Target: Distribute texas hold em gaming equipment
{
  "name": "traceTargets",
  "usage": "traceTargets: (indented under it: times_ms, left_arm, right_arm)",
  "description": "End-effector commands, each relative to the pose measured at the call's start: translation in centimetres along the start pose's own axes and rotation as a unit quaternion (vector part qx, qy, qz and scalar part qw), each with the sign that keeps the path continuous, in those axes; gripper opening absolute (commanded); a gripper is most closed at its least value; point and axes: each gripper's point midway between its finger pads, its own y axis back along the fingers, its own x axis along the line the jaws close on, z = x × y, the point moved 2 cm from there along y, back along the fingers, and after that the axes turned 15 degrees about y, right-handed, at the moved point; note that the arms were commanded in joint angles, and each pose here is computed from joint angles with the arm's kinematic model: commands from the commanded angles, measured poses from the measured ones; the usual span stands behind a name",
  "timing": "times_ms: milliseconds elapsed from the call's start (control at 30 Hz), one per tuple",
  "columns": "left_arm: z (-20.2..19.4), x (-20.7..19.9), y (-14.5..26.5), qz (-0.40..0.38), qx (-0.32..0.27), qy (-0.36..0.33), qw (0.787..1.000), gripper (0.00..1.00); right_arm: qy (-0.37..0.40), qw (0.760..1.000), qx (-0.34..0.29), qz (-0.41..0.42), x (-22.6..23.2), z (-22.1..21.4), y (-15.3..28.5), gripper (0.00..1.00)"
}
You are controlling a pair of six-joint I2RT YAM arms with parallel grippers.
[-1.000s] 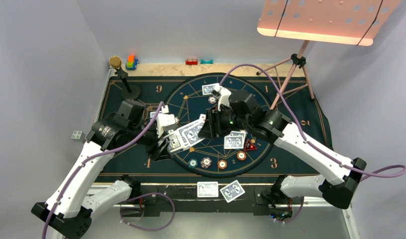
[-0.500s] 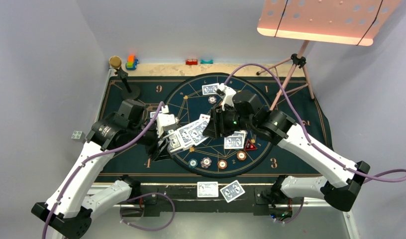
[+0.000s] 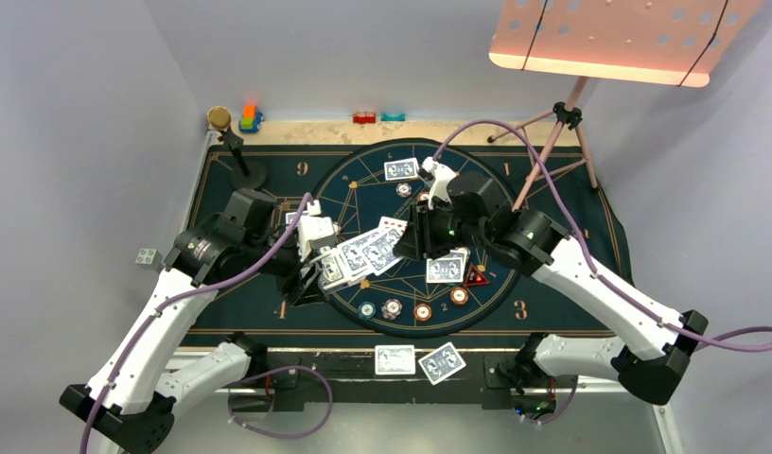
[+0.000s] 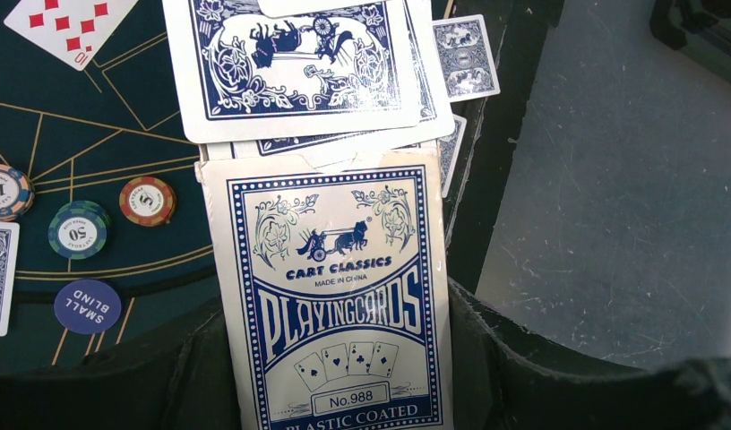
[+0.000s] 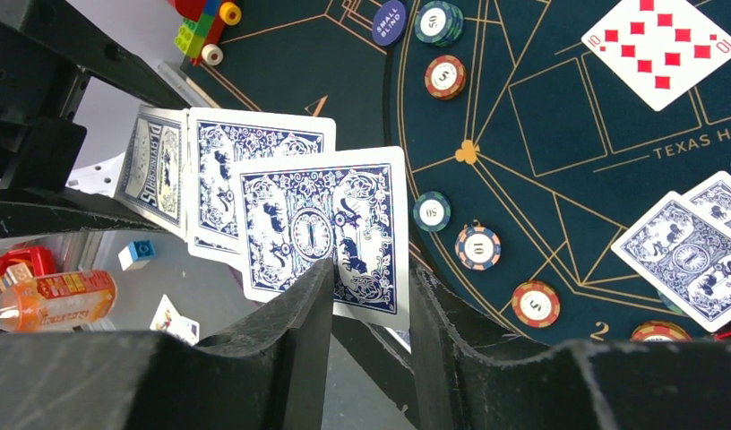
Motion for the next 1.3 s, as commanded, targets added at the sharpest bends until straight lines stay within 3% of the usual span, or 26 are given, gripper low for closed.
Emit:
traceTargets:
  times_ms: [0,700,833,967,1100,1267]
  left_arm:
    - [1.8,-0.9,0.8,-0.012,-0.037,-0.024,0.999,0.0]
    - [1.9,-1.0,0.9,-0.011,-0.037,-0.025,0.999,0.0]
    - [1.9,-1.0,0.8,-0.012,-0.036,-0.024,0.999,0.0]
    - [1.9,-1.0,0.8,-0.013,-0.035,-0.023,0.999,0.0]
    - [1.9,-1.0,0.8,-0.013,-0.036,-0.023,0.999,0.0]
    - [1.9,-1.0,0.8,-0.013,-0.036,-0.022,0.999,0.0]
  right_arm:
    - [0.0,0.999,-0.046,-0.009,0.2,2.1,2.3,0.37]
    - [0.007,0.998,-0.06,-0.025,-0.1,3.2,3.6,0.32]
    - [-0.01,0.999,-0.03,-0.04,-0.9,1.9,2.5,0.59]
    - [-0.033,0.997,-0.051,-0.04,-1.0,2.2,2.8,0.82]
    - [-0.051,0.995,-0.082,-0.013,-0.5,2.9,3.2,0.93]
    - [-0.079,0.992,-0.08,0.059,1.1,2.4,1.1,0.97]
